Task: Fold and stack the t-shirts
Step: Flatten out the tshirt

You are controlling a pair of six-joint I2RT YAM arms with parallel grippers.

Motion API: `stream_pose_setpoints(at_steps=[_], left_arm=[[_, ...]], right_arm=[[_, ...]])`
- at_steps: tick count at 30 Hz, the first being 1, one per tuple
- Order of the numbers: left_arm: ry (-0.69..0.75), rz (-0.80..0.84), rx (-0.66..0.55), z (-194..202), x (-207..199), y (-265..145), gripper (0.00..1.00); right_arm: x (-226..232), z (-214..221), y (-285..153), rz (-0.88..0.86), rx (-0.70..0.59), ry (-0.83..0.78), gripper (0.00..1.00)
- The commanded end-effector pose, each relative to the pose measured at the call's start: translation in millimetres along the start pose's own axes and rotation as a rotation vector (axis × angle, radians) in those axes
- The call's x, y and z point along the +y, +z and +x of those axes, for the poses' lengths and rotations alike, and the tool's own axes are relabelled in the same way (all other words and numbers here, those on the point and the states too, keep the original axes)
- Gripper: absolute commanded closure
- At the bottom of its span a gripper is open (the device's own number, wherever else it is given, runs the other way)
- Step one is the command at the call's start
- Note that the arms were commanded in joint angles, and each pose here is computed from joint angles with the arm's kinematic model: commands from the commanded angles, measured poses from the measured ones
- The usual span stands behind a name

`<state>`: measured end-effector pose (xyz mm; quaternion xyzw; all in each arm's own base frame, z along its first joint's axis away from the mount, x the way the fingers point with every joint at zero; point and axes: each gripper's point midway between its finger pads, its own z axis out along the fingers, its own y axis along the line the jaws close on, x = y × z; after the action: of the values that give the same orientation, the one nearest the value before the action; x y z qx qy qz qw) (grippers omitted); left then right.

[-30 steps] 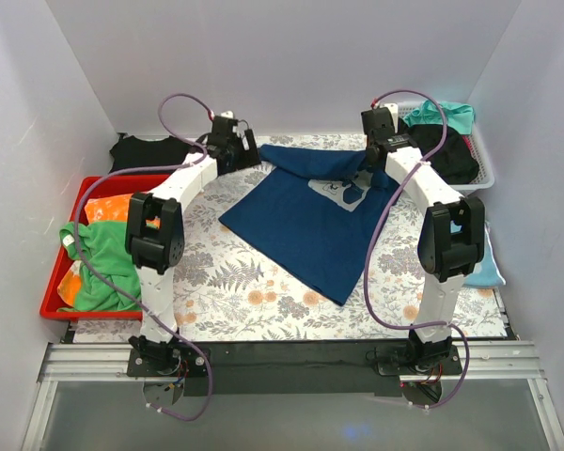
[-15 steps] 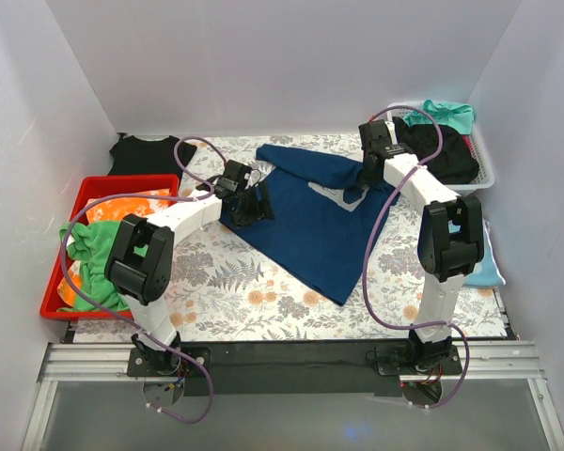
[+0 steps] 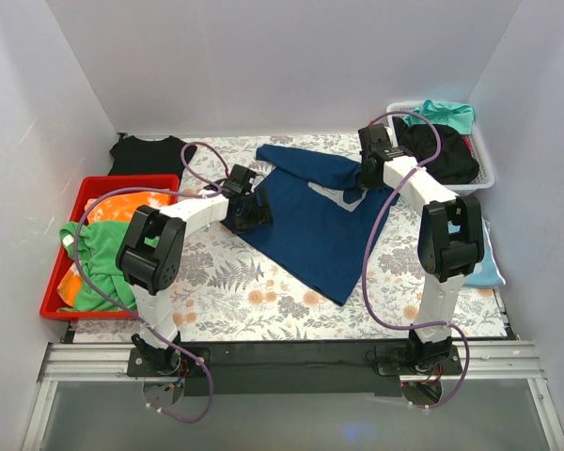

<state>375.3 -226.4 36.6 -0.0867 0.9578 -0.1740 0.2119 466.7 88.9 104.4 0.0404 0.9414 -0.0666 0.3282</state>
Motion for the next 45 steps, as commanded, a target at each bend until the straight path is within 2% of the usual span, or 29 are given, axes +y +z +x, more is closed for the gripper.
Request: stream_pose_setpoints(at_steps=[1, 2, 9, 10, 12, 13, 16, 17, 18, 20, 22, 24, 28, 31, 32, 33, 34, 35, 36, 38, 39, 40, 41, 42, 43, 44, 45], left_arm=[[-0.037, -0.195, 0.021, 1.0, 37.6, 5.7, 0.29], [-0.056, -0.25, 0.03, 0.2, 51.5, 5.8, 0.29], [-0.165, -0.361, 0.03, -36.5, 92.8, 26.4, 0.3], [-0.168, -0.347, -0.007, -58.0, 87.8, 26.7, 0.3], [-0.194, -0.381, -0.013, -73.3, 102.0, 36.5, 0.3], [-0.198, -0.361, -0.055, -96.6, 95.6, 35.3, 0.3], [-0.212, -0.39, -0.065, -116.6, 109.9, 54.9, 0.3], [-0.222, -0.366, -0.11, -142.5, 103.6, 52.9, 0.3], [-0.229, -0.38, -0.085, -139.4, 112.0, 71.8, 0.3], [-0.252, -0.331, -0.141, -175.1, 103.2, 72.8, 0.29], [-0.273, -0.313, -0.136, -180.6, 107.3, 97.1, 0.29], [-0.273, -0.226, -0.178, -202.1, 94.3, 106.7, 0.29], [-0.239, -0.055, -0.214, -215.5, 71.8, 131.3, 0.28], [-0.202, -0.019, -0.268, -226.1, 63.6, 124.6, 0.28], [-0.174, 0.021, -0.356, -250.8, 47.9, 95.2, 0.28], [-0.162, 0.013, -0.391, -254.7, 48.6, 84.7, 0.28], [-0.14, -0.016, -0.378, -238.7, 59.8, 86.1, 0.26], [-0.114, 0.017, -0.451, -253.0, 50.2, 65.9, 0.24], [-0.1, 0.021, -0.533, -270.4, 40.4, 26.7, 0.22], [-0.073, -0.006, -0.564, -269.0, 42.4, 1.2, 0.2], [-0.061, 0.008, -0.596, -274.8, 33.1, -28.4, 0.2], [-0.055, -0.012, -0.589, -269.2, 32.6, -35.3, 0.2], [-0.052, -0.052, -0.533, -252.1, 39.4, -36.3, 0.2], [-0.041, -0.068, -0.535, -246.4, 36.2, -54.1, 0.2], [-0.034, -0.159, -0.536, -233.2, 41.3, -55.9, 0.2], [-0.015, -0.231, -0.456, -200.4, 55.4, -47.5, 0.2], [0.003, -0.267, -0.427, -183.8, 60.3, -47.9, 0.2]], right_arm=[[2.2, -9.2, -11.4, -0.025, -0.032, 0.031, 0.99], [2.4, -10.4, -12.5, -0.027, -0.036, 0.031, 0.99], [8.2, -10.8, -15.0, -0.061, -0.032, 0.036, 0.99], [8.0, -10.2, -14.6, -0.063, -0.03, 0.039, 0.99], [9.6, -7.6, -14.6, -0.07, -0.023, 0.039, 0.99], [10.6, -6.6, -14.2, -0.075, -0.019, 0.038, 0.99], [13.1, -1.4, -14.5, -0.093, -0.006, 0.04, 0.99], [12.8, 3.8, -14.0, -0.094, 0.005, 0.04, 0.99], [13.5, 5.5, -14.9, -0.101, 0.009, 0.04, 0.99], [13.5, 9.4, -17.0, -0.107, 0.015, 0.046, 0.99], [13.4, 21.7, -16.9, -0.112, 0.041, 0.046, 0.99], [14.7, 33.4, -19.4, -0.129, 0.065, 0.048, 0.99], [18.6, 52.4, -24.1, -0.148, 0.104, 0.056, 0.99], [21.2, 59.0, -26.4, -0.155, 0.116, 0.062, 0.99], [21.9, 59.2, -27.2, -0.159, 0.117, 0.063, 0.99], [23.3, 59.5, -27.6, -0.164, 0.119, 0.064, 0.99], [24.1, 59.9, -28.2, -0.163, 0.118, 0.067, 0.99], [25.1, 59.0, -29.3, -0.167, 0.115, 0.07, 0.99], [25.7, 58.7, -30.0, -0.168, 0.114, 0.071, 0.99], [26.8, 59.2, -29.2, -0.171, 0.113, 0.07, 0.99], [27.8, 58.9, -29.8, -0.174, 0.109, 0.071, 0.99], [28.9, 59.0, -29.4, -0.178, 0.107, 0.069, 0.99], [29.2, 60.6, -29.8, -0.182, 0.11, 0.072, 0.99], [31.1, 61.4, -29.8, -0.192, 0.112, 0.073, 0.99], [32.4, 61.1, -30.2, -0.198, 0.108, 0.074, 0.99], [33.4, 61.9, -29.5, -0.202, 0.109, 0.076, 0.99], [34.7, 63.9, -29.0, -0.207, 0.112, 0.076, 0.99]])
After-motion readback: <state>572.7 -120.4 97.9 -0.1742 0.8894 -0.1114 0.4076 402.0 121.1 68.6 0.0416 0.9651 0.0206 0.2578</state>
